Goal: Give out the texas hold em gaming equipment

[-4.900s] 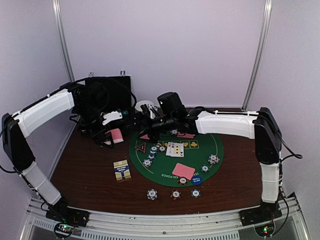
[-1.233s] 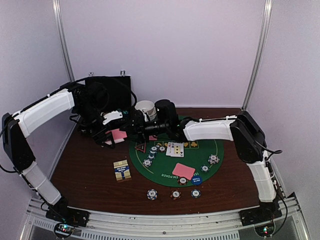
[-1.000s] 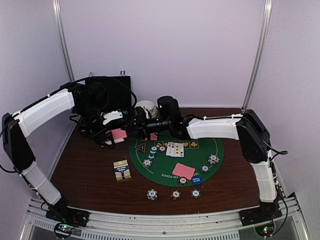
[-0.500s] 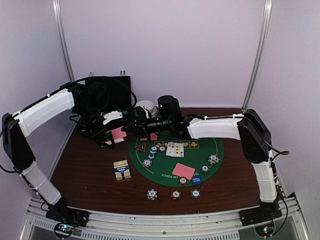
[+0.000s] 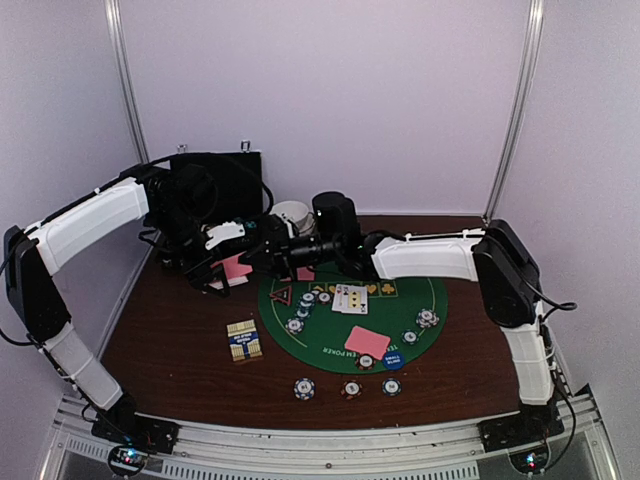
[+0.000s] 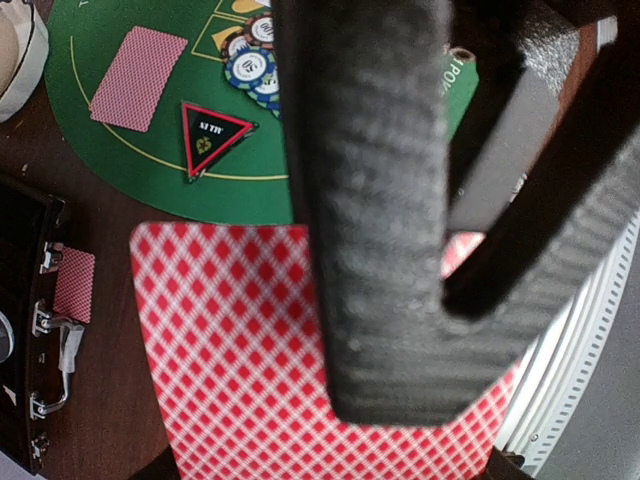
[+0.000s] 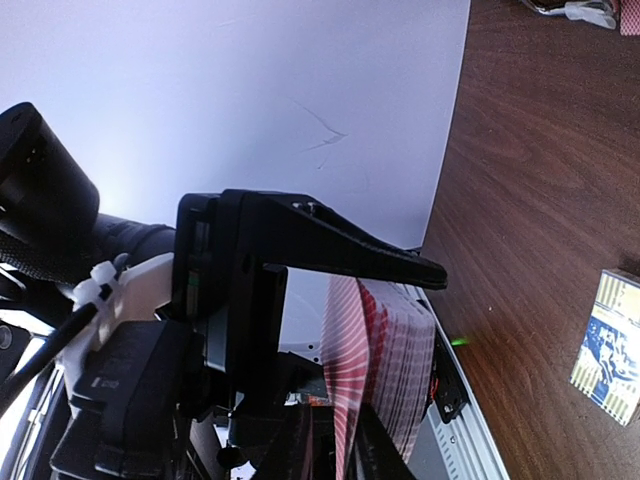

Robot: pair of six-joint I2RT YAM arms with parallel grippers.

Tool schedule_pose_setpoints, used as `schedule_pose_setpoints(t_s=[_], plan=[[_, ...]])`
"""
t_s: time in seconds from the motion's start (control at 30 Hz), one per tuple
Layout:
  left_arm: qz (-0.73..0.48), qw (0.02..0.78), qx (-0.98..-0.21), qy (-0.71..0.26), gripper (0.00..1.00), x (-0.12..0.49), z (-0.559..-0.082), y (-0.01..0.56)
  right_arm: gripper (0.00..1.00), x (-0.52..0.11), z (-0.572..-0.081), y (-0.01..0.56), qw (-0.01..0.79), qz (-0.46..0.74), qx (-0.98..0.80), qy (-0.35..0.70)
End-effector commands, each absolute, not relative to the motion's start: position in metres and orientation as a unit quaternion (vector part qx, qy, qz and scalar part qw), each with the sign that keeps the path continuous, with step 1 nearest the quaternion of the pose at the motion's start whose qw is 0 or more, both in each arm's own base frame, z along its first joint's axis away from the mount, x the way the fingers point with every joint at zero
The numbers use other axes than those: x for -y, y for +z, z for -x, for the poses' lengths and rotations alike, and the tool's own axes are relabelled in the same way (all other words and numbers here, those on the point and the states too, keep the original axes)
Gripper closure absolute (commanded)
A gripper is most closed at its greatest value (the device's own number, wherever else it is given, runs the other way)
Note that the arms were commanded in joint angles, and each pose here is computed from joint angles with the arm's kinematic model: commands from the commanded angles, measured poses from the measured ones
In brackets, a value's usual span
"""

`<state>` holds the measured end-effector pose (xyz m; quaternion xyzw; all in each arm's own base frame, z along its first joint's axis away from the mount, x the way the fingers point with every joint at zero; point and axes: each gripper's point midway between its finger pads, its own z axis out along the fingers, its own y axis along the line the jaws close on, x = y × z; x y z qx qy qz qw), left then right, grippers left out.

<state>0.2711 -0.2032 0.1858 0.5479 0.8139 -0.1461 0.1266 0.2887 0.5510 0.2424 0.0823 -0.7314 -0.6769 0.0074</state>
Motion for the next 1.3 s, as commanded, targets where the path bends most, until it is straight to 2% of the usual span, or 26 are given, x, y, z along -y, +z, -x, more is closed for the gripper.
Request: schedule_pose_setpoints(t_s=[0.0,0.17,0.4,0.67,1.0,1.13,1.27], plan=[[-0.552,0.146,-0.808,-0.145,1.00,0.204,-0.275,0.194,0.89,-0.556,-0.285,0.253,0.007,-0.097,0.720,-0.687],[-0.552,0.146,-0.808,-0.145,1.00,0.204,-0.275,0.195,1.00,-0.550,-0.290,0.258,0.002,-0.098,0.719,-0.688],[-0.552,0.146,-0.808,-0.142,1.00,0.204,-0.276,0.194,1.00,-0.515,-0.307,0.266,-0.031,-0.096,0.732,-0.673],[-0.553,0.145,-0.809,-0.138,1.00,0.202,-0.276,0.193,1.00,-0.439,-0.332,0.259,-0.104,-0.112,0.796,-0.585],[-0.552,0.144,-0.810,-0.138,1.00,0.202,-0.275,0.193,1.00,-0.308,-0.368,0.204,-0.282,-0.230,0.917,-0.162],[-0.552,0.144,-0.810,-0.139,1.00,0.202,-0.276,0.193,1.00,-0.287,-0.377,0.199,-0.353,-0.317,0.880,0.011],[-0.551,0.144,-0.809,-0.141,1.00,0.203,-0.276,0.193,1.00,-0.287,-0.382,0.189,-0.375,-0.389,0.827,0.154]])
